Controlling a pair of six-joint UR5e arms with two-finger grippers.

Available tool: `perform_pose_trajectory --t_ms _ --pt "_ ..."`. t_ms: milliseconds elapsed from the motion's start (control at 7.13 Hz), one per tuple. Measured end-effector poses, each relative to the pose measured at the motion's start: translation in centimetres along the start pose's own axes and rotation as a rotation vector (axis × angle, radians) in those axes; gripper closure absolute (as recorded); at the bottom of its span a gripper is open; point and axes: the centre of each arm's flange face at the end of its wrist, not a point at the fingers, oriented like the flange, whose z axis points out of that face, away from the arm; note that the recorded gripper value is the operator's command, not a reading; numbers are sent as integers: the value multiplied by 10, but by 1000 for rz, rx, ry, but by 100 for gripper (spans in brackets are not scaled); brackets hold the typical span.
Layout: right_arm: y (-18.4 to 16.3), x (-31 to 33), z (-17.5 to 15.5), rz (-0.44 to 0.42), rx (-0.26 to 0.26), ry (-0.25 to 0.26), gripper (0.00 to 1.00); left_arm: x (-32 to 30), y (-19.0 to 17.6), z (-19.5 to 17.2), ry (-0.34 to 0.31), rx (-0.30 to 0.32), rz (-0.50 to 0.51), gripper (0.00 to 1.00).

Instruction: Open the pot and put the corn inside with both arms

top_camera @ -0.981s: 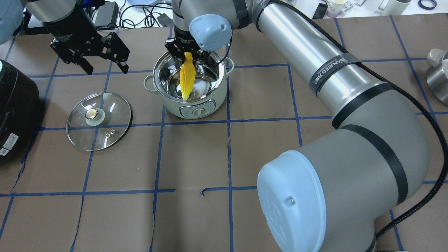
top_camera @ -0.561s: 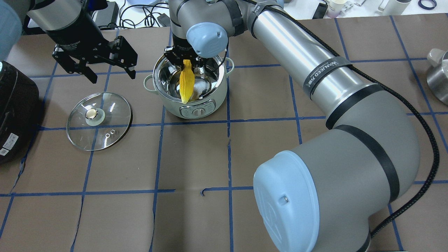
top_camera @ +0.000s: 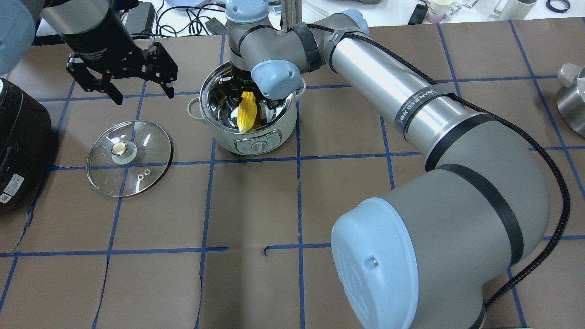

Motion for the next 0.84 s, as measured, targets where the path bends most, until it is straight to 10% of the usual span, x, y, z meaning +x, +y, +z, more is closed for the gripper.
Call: perform_pose_trajectory --t_ms 841 --pt "-6 25 -61 -10 47 -5 0 4 -11 -2 4 20 3 0"
